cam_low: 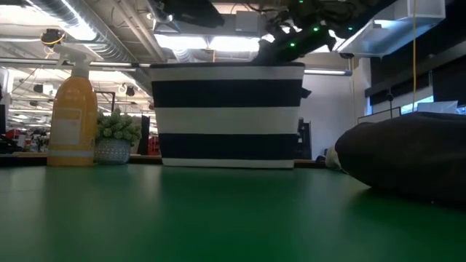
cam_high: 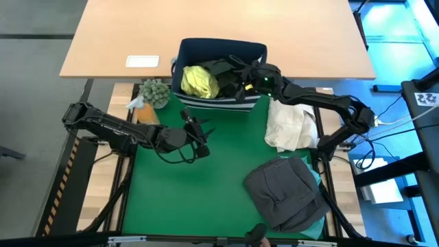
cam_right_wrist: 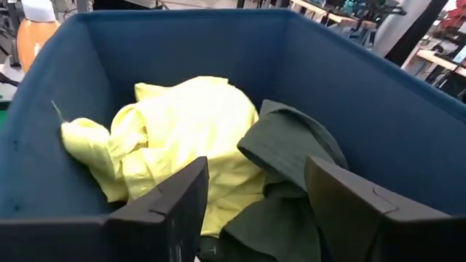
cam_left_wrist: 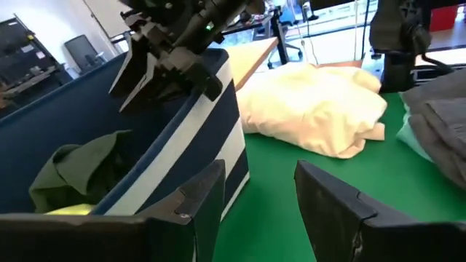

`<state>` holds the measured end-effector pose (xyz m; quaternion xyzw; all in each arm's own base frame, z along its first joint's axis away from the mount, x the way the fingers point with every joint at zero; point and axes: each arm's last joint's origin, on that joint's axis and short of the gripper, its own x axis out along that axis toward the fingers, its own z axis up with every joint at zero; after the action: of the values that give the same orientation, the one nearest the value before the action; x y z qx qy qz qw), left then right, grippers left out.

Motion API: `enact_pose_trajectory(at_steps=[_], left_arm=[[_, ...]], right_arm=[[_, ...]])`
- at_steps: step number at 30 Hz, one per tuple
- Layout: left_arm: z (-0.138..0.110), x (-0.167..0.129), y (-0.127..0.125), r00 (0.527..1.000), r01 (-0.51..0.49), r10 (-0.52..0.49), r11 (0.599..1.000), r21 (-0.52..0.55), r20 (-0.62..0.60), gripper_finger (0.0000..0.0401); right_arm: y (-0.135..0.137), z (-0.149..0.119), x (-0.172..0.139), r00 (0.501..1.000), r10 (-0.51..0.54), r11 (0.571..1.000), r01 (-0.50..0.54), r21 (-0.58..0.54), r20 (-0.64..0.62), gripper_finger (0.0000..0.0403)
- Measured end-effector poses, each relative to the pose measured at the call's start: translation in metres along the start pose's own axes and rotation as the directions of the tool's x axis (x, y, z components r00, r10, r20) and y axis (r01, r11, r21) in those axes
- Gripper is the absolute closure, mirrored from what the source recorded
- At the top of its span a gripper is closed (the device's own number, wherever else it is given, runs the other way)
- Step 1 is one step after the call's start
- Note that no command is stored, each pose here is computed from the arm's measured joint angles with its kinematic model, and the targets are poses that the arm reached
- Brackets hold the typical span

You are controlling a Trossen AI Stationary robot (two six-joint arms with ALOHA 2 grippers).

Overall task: Fold laundry
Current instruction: Fold the green polo shirt

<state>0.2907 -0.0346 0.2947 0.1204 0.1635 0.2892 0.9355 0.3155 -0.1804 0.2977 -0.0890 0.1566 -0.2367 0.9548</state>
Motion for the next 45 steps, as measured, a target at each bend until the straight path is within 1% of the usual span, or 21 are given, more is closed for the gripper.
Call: enact_pose_trajectory(at_steps=[5, 8, 11, 15, 22, 27, 29, 34, 37, 39, 42, 45], left_arm=[[0.000, 0.005, 0.006, 1.000, -0.027, 0.027, 1.000, -0.011, -0.006, 0.0238], [-0.001, 0.007, 0.007, 1.000, -0.025, 0.025, 0.999, -0.024, -0.009, 0.0238], [-0.001, 0.008, 0.009, 1.000, -0.012, 0.012, 0.999, -0.035, -0.011, 0.0238], [-0.002, 0.009, 0.008, 1.000, 0.017, -0.017, 0.999, -0.033, -0.012, 0.0238], [-0.006, 0.008, 0.007, 0.999, 0.023, -0.024, 1.000, -0.003, -0.048, 0.0238], [-0.010, 0.008, 0.007, 0.996, 0.024, -0.024, 1.000, -0.001, -0.085, 0.0238], [-0.011, 0.008, 0.007, 0.995, 0.023, -0.023, 1.000, -0.006, -0.095, 0.0238], [-0.012, 0.007, 0.006, 0.994, 0.026, -0.026, 1.000, -0.003, -0.103, 0.0238], [-0.013, 0.007, 0.006, 0.994, 0.027, -0.027, 1.000, -0.002, -0.104, 0.0238], [-0.013, 0.007, 0.006, 0.994, 0.027, -0.027, 1.000, 0.000, -0.106, 0.0238], [-0.013, 0.007, 0.006, 0.994, 0.027, -0.026, 1.000, 0.000, -0.106, 0.0238], [-0.013, 0.007, 0.006, 0.994, 0.027, -0.026, 1.000, 0.000, -0.106, 0.0238]], right_arm=[[-0.008, 0.027, 0.021, 0.996, 0.015, 1.000, -0.016, -0.006, -0.087, 0.0179], [-0.016, 0.044, 0.034, 0.984, -0.012, 1.000, 0.010, -0.010, -0.176, 0.0179], [-0.024, 0.051, 0.049, 0.964, -0.009, 1.000, 0.006, -0.014, -0.265, 0.0179], [-0.034, 0.048, 0.067, 0.929, 0.064, 0.998, -0.061, 0.019, -0.365, 0.0179], [-0.040, 0.029, 0.085, 0.896, 0.169, 0.984, -0.132, 0.118, -0.411, 0.0179], [-0.029, 0.025, 0.085, 0.858, 0.296, 0.954, -0.244, 0.174, -0.419, 0.0180], [-0.025, 0.025, 0.081, 0.836, 0.328, 0.944, -0.273, 0.186, -0.439, 0.0180], [-0.013, 0.027, 0.065, 0.779, 0.344, 0.938, -0.309, 0.156, -0.524, 0.0180], [-0.009, 0.032, 0.054, 0.758, 0.334, 0.939, -0.317, 0.131, -0.560, 0.0180], [-0.007, 0.037, 0.048, 0.761, 0.326, 0.942, -0.315, 0.119, -0.562, 0.0180], [-0.006, 0.048, 0.040, 0.781, 0.324, 0.942, -0.317, 0.108, -0.534, 0.0180], [-0.009, 0.059, 0.034, 0.823, 0.308, 0.949, -0.305, 0.087, -0.478, 0.0180]])
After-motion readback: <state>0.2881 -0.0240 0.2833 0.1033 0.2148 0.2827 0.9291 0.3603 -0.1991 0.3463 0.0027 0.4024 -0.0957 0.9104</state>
